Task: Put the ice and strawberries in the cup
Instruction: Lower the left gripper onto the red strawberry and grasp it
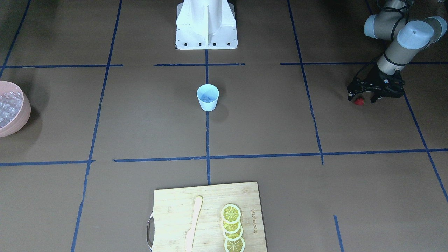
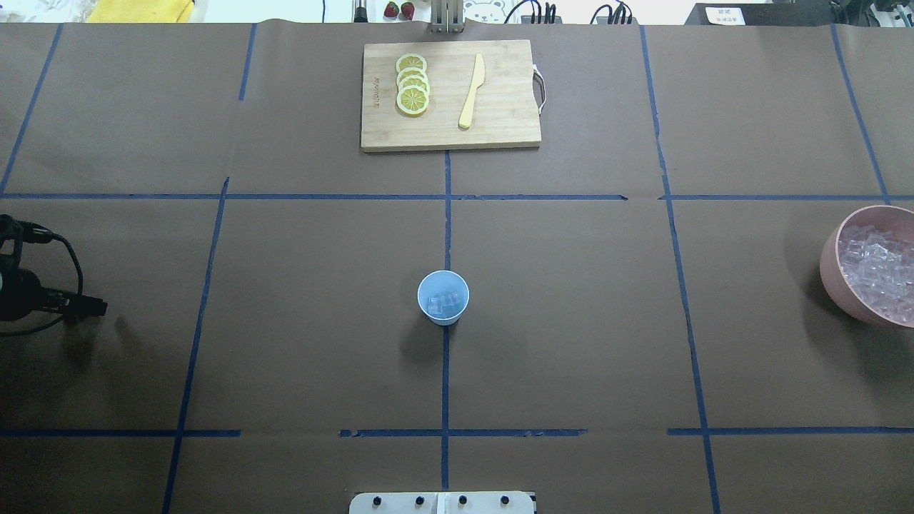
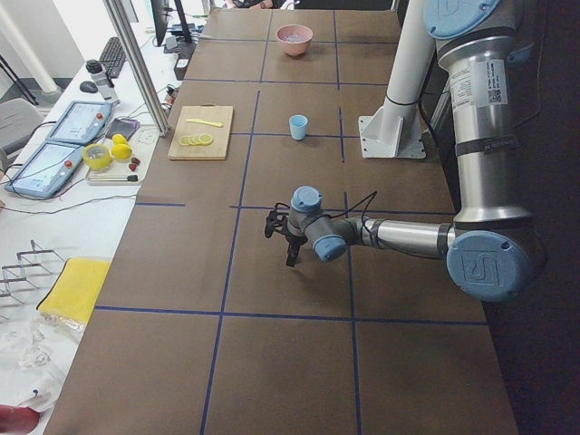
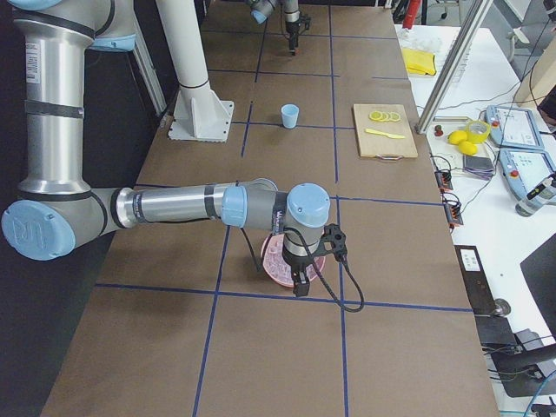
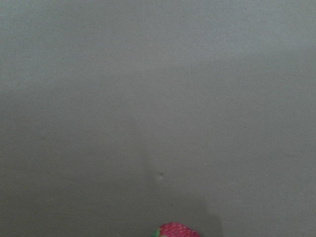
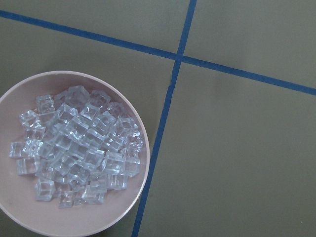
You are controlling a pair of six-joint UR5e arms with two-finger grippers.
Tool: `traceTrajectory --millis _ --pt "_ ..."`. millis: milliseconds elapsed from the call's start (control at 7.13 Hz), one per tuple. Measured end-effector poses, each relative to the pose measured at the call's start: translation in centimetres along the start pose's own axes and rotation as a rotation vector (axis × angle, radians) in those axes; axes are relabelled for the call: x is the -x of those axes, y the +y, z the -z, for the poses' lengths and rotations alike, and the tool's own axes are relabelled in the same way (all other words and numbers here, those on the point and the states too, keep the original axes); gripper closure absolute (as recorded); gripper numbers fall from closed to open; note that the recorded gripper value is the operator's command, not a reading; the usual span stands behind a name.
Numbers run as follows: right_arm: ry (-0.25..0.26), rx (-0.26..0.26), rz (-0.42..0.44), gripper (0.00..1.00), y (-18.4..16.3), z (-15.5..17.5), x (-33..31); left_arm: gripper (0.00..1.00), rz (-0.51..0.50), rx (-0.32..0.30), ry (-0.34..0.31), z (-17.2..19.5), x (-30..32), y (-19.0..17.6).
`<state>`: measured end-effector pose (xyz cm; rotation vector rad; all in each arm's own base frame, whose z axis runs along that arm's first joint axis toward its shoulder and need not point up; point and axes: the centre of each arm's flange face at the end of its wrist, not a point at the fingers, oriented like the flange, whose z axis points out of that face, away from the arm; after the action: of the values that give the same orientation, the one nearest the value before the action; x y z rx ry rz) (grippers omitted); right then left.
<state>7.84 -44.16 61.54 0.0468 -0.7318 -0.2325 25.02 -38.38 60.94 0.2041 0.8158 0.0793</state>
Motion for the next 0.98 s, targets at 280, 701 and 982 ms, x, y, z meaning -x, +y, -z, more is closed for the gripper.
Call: traceTrajectory --millis 280,701,982 --pt "0.0 0.0 0.0 0.01 0.0 0.0 0.0 0.85 0.0 0.0 0.001 -0.1 -0.1 -0.1" --pt "0.0 -0.001 -0.001 0.01 0.0 0.0 0.0 0.97 -0.01 -0.004 0.002 0.2 -0.2 -0.1" --pt "-0.001 -0.001 -0.002 0.01 0.0 0.0 0.0 0.97 -0.021 -0.019 0.023 1.4 -1.4 -0.6"
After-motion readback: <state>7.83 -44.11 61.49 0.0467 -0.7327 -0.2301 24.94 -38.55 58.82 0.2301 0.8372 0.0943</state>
